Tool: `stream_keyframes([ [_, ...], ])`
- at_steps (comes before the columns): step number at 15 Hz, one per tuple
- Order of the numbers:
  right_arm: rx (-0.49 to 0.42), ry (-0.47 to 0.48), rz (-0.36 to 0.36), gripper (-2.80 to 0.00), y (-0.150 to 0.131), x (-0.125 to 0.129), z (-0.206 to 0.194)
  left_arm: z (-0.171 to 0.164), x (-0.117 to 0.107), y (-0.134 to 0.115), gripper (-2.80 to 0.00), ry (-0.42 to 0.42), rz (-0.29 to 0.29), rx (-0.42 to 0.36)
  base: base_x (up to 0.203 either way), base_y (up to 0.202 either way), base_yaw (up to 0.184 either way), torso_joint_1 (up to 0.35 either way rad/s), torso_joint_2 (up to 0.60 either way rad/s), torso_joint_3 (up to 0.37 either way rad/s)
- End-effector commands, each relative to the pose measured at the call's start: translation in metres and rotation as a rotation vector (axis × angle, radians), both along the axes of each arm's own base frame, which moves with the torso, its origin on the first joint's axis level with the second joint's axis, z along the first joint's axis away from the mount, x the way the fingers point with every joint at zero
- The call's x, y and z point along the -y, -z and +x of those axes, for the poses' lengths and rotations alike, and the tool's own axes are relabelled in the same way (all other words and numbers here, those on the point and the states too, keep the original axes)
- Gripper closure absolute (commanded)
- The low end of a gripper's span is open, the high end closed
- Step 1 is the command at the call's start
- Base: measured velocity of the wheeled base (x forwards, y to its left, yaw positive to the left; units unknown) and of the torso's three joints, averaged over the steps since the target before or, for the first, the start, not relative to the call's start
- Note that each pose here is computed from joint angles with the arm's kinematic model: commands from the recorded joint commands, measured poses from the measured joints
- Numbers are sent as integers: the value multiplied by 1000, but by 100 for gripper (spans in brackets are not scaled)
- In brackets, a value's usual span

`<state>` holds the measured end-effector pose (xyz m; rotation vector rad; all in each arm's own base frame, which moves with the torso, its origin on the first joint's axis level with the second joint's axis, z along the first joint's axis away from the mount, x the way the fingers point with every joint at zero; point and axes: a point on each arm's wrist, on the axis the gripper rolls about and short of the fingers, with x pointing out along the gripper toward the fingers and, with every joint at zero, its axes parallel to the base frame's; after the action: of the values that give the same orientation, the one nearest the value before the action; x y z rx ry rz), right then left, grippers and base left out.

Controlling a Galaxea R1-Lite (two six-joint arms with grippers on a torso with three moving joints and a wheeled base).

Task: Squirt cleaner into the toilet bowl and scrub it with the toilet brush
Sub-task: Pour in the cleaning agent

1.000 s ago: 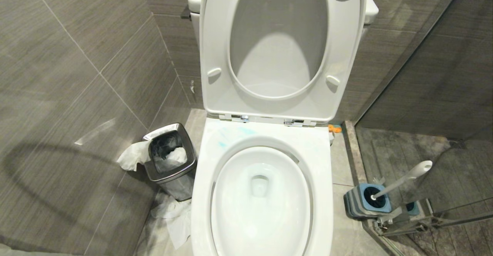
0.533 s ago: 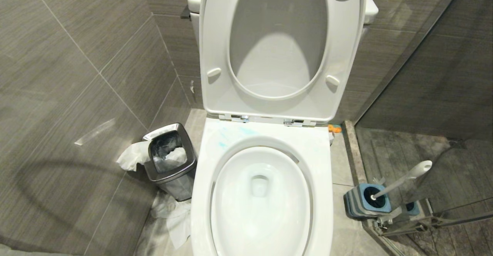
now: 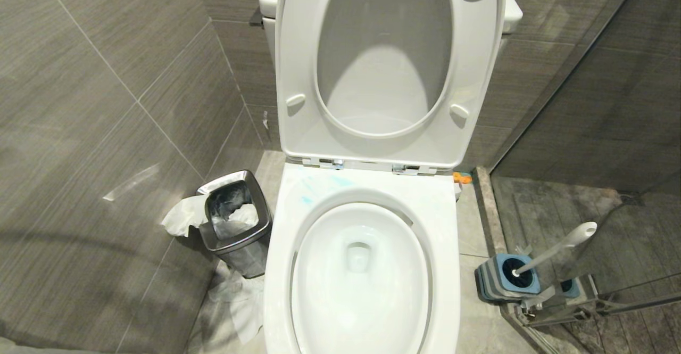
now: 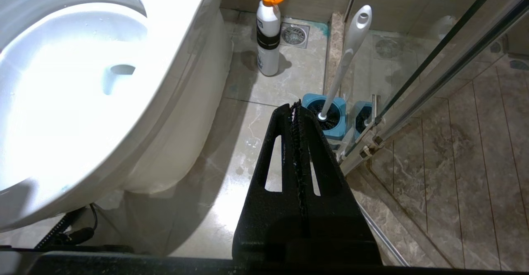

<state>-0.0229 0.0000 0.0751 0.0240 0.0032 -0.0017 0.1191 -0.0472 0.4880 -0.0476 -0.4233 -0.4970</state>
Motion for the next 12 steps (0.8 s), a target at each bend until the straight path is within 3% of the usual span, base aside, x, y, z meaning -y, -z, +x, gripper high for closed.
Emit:
stream_keyframes([
  [1, 0, 0, 1, 0, 0, 0, 0, -40, -13, -7, 0, 36, -12, 75, 0, 0, 0, 0, 0, 0],
  [5, 0, 0, 1, 0, 0, 0, 0, -88, -30, -4, 0, 96, 26, 160, 0, 0, 0, 0, 0, 0],
  [12, -1, 0, 1, 0, 0, 0, 0, -151, -40, 41, 0, 50, 127, 127, 0, 0, 0, 0, 0, 0],
])
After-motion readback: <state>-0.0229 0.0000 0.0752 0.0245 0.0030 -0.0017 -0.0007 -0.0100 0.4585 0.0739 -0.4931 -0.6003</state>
